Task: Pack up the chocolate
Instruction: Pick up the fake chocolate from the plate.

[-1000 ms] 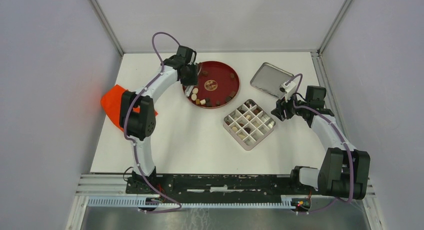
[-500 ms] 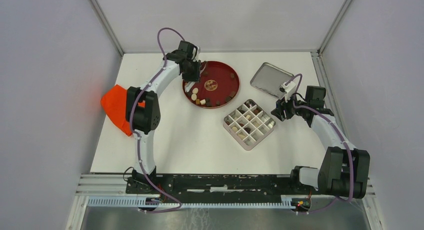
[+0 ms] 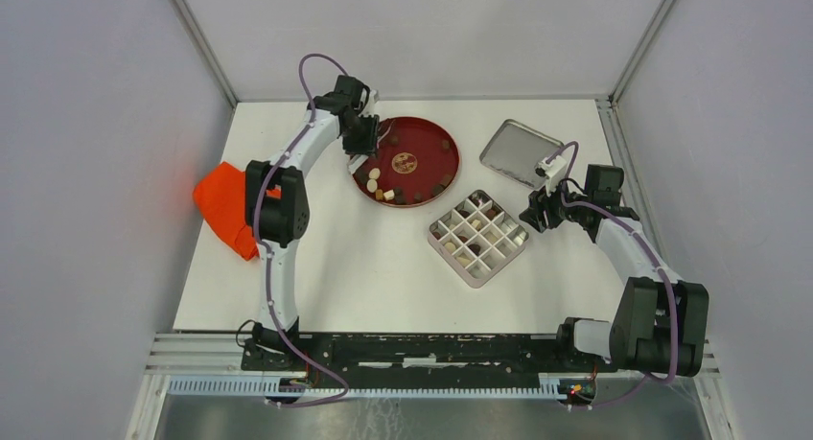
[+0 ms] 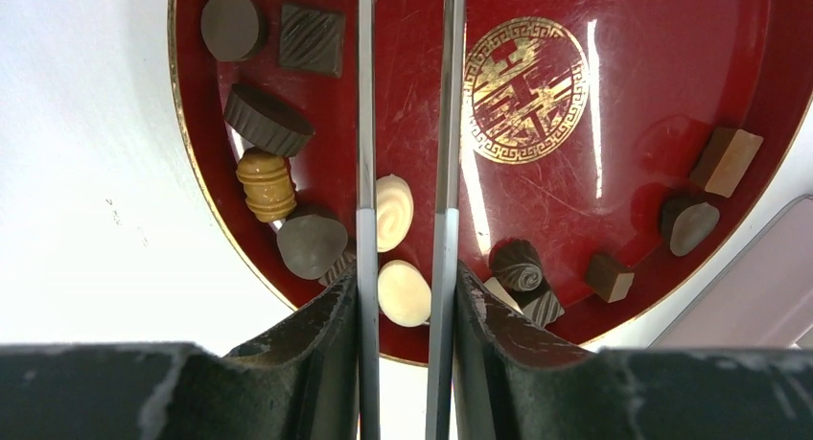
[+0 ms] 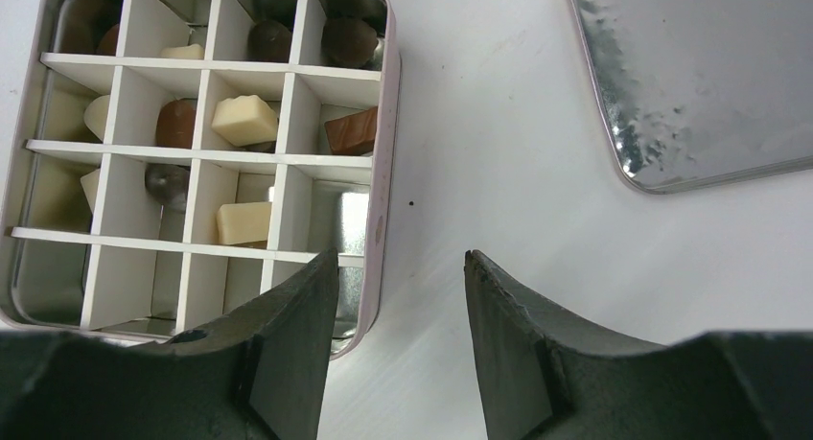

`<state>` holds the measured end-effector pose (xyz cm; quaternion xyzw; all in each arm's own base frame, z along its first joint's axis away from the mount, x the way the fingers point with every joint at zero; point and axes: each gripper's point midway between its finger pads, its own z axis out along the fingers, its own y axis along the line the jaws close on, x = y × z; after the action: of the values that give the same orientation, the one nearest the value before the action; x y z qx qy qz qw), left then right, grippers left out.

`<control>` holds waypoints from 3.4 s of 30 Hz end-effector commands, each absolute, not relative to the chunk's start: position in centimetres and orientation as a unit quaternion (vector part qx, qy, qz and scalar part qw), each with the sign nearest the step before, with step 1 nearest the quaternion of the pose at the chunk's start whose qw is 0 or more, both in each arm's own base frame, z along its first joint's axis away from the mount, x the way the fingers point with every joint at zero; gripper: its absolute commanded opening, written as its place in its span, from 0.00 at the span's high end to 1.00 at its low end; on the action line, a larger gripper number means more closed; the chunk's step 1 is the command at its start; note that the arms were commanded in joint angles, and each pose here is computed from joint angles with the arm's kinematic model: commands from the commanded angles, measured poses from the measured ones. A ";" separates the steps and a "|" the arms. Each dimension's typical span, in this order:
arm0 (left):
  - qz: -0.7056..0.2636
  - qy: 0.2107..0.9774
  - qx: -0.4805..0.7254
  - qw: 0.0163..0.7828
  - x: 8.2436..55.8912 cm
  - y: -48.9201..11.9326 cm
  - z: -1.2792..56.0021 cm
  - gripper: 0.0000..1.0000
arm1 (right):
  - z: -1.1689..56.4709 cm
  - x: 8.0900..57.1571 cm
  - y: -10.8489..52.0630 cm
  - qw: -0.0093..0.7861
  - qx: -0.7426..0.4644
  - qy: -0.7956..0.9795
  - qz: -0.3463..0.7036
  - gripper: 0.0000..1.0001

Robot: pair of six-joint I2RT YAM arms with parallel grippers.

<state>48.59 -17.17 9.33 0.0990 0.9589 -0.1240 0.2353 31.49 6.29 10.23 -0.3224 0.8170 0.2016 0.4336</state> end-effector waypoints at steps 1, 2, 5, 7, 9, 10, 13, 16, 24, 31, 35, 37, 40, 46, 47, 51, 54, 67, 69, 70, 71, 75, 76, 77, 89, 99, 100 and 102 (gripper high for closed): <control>-0.150 0.951 0.128 0.239 49.1 -17.1 10.2 0.60 | 11.7 32.5 6.3 0.453 -0.333 0.802 0.199 0.43; -0.153 0.951 0.126 0.237 49.1 -17.0 10.1 0.60 | 11.7 32.5 6.3 0.453 -0.334 0.802 0.199 0.43; -0.175 0.950 0.127 0.226 48.7 -17.2 9.9 0.59 | 11.7 32.5 6.3 0.453 -0.333 0.803 0.199 0.43; -0.188 0.948 0.127 0.222 48.4 -17.4 9.9 0.59 | 11.7 32.5 6.4 0.453 -0.334 0.802 0.201 0.43; -0.201 0.947 0.128 0.217 47.9 -17.6 10.1 0.59 | 11.7 32.5 6.4 0.453 -0.334 0.802 0.201 0.43; -0.206 0.946 0.129 0.214 47.7 -17.8 10.1 0.59 | 11.7 32.5 6.4 0.453 -0.334 0.802 0.202 0.43; -0.215 0.946 0.128 0.205 46.9 -17.9 10.0 0.59 | 11.8 32.5 6.4 0.454 -0.335 0.801 0.201 0.43; -0.214 0.948 0.121 0.200 46.1 -17.7 10.0 0.60 | 11.9 32.4 6.5 0.455 -0.336 0.800 0.201 0.43; -0.224 0.948 0.107 0.198 43.6 -17.6 10.6 0.61 | 12.2 32.4 6.5 0.458 -0.337 0.797 0.203 0.43; -0.229 0.944 0.093 0.221 42.6 -18.1 12.3 0.61 | 12.2 32.3 6.6 0.459 -0.337 0.796 0.205 0.43; -0.221 0.946 0.097 0.218 41.8 -18.4 12.3 0.61 | 12.4 32.3 6.7 0.461 -0.339 0.794 0.206 0.43; -0.211 0.949 0.097 0.215 41.4 -18.2 12.0 0.61 | 12.4 32.3 6.7 0.460 -0.339 0.794 0.206 0.43; -0.174 0.953 0.099 0.227 41.4 -17.6 12.0 0.60 | 12.4 32.3 6.7 0.460 -0.340 0.794 0.207 0.43; -0.094 0.951 0.065 0.289 42.0 -17.3 14.6 0.60 | 12.5 32.3 6.7 0.462 -0.341 0.793 0.206 0.43; -0.097 0.951 0.057 0.288 41.7 -17.6 14.6 0.61 | 12.5 32.3 6.7 0.462 -0.341 0.793 0.205 0.43; -0.112 0.952 0.023 0.284 41.0 -18.4 14.0 0.62 | 12.6 32.3 6.8 0.463 -0.342 0.791 0.207 0.43; -0.120 0.952 0.005 0.282 40.8 -18.9 13.8 0.62 | 12.7 32.2 6.8 0.465 -0.343 0.790 0.206 0.43; -0.135 0.955 -0.014 0.264 40.4 -20.6 12.5 0.60 | 13.0 32.2 6.9 0.467 -0.350 0.786 0.206 0.42; -0.135 0.956 -0.010 0.261 40.4 -20.7 12.3 0.60 | 13.1 32.1 6.9 0.467 -0.350 0.785 0.205 0.42; -0.137 0.956 -0.009 0.260 40.3 -20.8 12.3 0.59 | 13.1 32.1 6.9 0.467 -0.350 0.785 0.205 0.42; -0.138 0.956 -0.008 0.259 40.3 -20.8 12.3 0.59 | 13.1 32.1 6.9 0.468 -0.350 0.785 0.205 0.42; -0.133 0.957 -0.003 0.259 40.3 -20.7 12.0 0.57 | 13.3 32.1 6.9 0.469 -0.352 0.784 0.204 0.42; -0.129 0.958 -0.002 0.257 40.3 -20.6 11.7 0.57 | 13.3 32.1 6.9 0.470 -0.352 0.783 0.204 0.42; -0.124 0.958 -0.002 0.257 40.3 -20.4 11.6 0.57 | 13.3 32.1 6.9 0.469 -0.352 0.783 0.205 0.42; -0.079 0.964 0.001 0.253 40.8 -19.4 10.4 0.57 | 13.3 32.0 7.0 0.469 -0.357 0.782 0.205 0.42; -0.090 0.966 0.011 0.243 40.3 -20.6 9.8 0.57 | 13.3 32.0 6.9 0.469 -0.358 0.781 0.204 0.42; -0.092 0.966 0.011 0.243 40.2 -20.6 10.0 0.57 | 13.3 32.0 6.9 0.468 -0.358 0.782 0.204 0.42; -0.093 0.965 0.010 0.245 40.1 -20.6 10.2 0.57 | 13.2 32.0 6.9 0.467 -0.357 0.782 0.205 0.42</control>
<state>39.24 -19.89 8.23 0.0072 0.9725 -0.0786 0.2192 31.00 6.87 10.87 -0.3407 0.8041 0.2140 0.4376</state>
